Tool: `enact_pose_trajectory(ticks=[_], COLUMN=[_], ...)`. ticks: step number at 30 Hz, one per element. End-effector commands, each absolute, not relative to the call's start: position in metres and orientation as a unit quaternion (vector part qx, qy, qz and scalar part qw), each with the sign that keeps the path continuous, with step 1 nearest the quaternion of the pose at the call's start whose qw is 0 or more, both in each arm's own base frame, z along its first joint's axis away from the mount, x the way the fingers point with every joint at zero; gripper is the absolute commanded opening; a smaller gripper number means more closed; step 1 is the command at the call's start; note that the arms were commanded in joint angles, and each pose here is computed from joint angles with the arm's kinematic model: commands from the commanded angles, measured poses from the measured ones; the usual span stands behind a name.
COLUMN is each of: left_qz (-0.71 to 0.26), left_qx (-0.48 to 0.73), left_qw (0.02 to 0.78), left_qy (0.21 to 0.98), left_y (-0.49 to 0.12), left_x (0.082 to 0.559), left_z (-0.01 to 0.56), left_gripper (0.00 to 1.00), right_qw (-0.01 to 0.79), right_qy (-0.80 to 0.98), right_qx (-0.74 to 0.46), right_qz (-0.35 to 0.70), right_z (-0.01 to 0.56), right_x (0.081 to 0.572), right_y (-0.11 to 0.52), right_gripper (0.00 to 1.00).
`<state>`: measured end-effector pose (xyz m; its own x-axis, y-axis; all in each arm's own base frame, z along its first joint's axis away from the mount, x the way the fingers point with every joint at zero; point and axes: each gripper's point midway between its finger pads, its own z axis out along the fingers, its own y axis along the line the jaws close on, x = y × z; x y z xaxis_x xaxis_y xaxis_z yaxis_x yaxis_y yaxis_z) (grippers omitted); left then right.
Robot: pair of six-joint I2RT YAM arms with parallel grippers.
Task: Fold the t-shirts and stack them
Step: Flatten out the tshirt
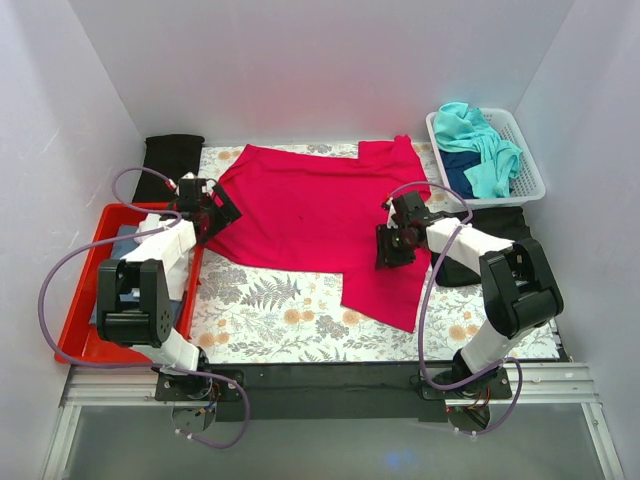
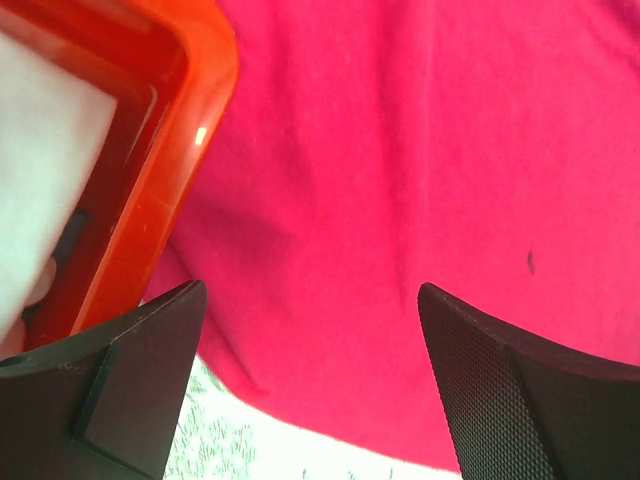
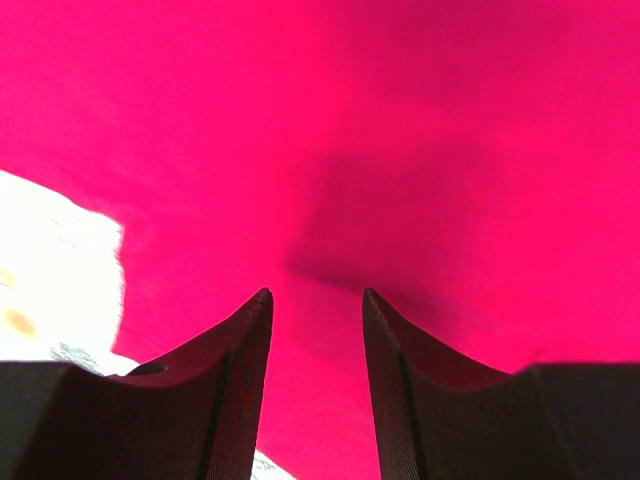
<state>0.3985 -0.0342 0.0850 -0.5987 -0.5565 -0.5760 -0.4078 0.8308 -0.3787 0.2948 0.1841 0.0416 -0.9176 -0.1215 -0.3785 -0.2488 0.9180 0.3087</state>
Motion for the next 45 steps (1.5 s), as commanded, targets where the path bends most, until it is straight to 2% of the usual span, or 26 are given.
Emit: enact_pose_trajectory(ticks=[1,8,17,27,30,34,38,40,41,45], left_qz=[-0.066,-0.066,-0.087,-0.163,-0.183,-0.203,-0.199,-0.181,-0.171,-0.157], left_qx=[-0.308,-0.332,-0.326,-0.290,-0.275,-0.273,-0.284,-0.290,-0.292,-0.293], left_qw=[0.374,0.394,0.405,0.388,0.396,0.384,0.347,0.338,0.324,0.300], left_qy=[0.872,0.854,0.850,0.859,0.857,0.858,0.871,0.877,0.883,0.894], left_y=[0.009,0.044,0.042,0.002,-0.012,-0.033,-0.044,-0.043,-0.043,-0.052], left_x=[0.413,0.424,0.421,0.386,0.365,0.325,0.294,0.286,0.279,0.263], left_z=[0.091,0.105,0.115,0.139,0.160,0.164,0.145,0.137,0.130,0.112], left_gripper=[0.86,0.86,0.86,0.86,0.83,0.61,0.45,0.43,0.38,0.38], right_qw=[0.140,0.079,0.050,0.153,0.188,0.200,0.203,0.200,0.200,0.194], right_qy=[0.972,0.990,0.999,0.987,0.980,0.977,0.976,0.976,0.975,0.976], right_qx=[-0.100,-0.065,0.005,0.000,-0.005,-0.013,-0.023,-0.028,-0.029,-0.036], right_qz=[0.159,0.094,0.006,0.052,0.064,0.073,0.082,0.086,0.088,0.091], right_z=[0.028,0.010,0.011,0.068,0.091,0.104,0.108,0.108,0.108,0.105], right_x=[0.272,0.245,0.220,0.266,0.284,0.301,0.316,0.321,0.322,0.324], right_y=[0.173,0.138,0.065,0.092,0.107,0.122,0.136,0.143,0.144,0.150], right_gripper=[0.47,0.45,0.42,0.40,0.40,0.40,0.39,0.39,0.39,0.39])
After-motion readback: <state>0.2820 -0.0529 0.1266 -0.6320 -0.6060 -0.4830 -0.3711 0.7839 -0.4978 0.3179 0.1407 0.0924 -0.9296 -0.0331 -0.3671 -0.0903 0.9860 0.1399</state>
